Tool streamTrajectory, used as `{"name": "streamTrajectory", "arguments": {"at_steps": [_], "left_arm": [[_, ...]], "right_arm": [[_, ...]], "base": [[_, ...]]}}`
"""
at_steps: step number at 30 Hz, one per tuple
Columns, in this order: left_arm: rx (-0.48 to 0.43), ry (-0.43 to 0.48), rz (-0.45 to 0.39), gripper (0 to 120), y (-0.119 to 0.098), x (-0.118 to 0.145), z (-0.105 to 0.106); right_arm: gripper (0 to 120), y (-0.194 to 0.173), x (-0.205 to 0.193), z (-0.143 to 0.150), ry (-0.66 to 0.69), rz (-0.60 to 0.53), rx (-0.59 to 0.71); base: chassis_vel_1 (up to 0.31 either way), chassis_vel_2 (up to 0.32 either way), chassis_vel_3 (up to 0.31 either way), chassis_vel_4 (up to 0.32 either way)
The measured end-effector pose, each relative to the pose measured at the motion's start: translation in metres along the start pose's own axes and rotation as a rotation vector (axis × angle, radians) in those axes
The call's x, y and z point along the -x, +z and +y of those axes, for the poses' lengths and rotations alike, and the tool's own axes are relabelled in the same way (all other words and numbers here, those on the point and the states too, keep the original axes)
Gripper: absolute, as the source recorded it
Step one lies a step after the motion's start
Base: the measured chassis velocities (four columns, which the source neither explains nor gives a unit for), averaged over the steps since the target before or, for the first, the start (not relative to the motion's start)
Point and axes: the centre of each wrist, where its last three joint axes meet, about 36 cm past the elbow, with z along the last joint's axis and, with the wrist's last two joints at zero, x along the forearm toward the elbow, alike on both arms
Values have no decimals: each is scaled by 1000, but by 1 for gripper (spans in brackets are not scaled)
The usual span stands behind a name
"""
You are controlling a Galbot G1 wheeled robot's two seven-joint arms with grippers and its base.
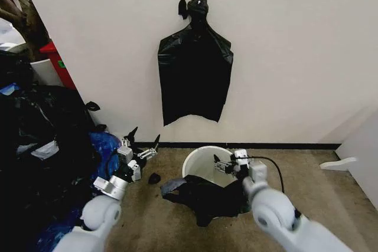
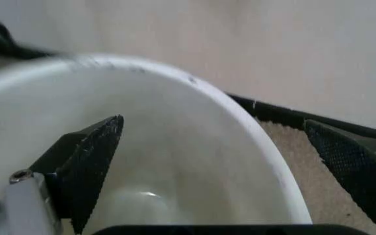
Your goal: Place the garbage bag over the trash bin.
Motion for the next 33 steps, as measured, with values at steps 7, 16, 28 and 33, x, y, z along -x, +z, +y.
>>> {"name": "streamTrajectory", "arguments": {"at_steps": [7, 16, 28, 33], "left_arm": [[-7, -65, -30, 100, -14, -7, -21], [15, -90, -25, 100, -19, -6, -24], [21, -185, 14, 100, -13, -8, -27], [41, -216, 30, 100, -9, -11, -23]], "right_arm": [[100, -6, 58, -22, 5, 114, -114], [75, -5, 62, -33, -69, 123, -117], [34, 20, 54, -42, -71, 52, -59], [15, 33, 32, -19, 89, 4, 92]], "base": [[0, 0, 0, 0], [0, 0, 0, 0], [0, 0, 0, 0], [0, 0, 0, 0]]}}
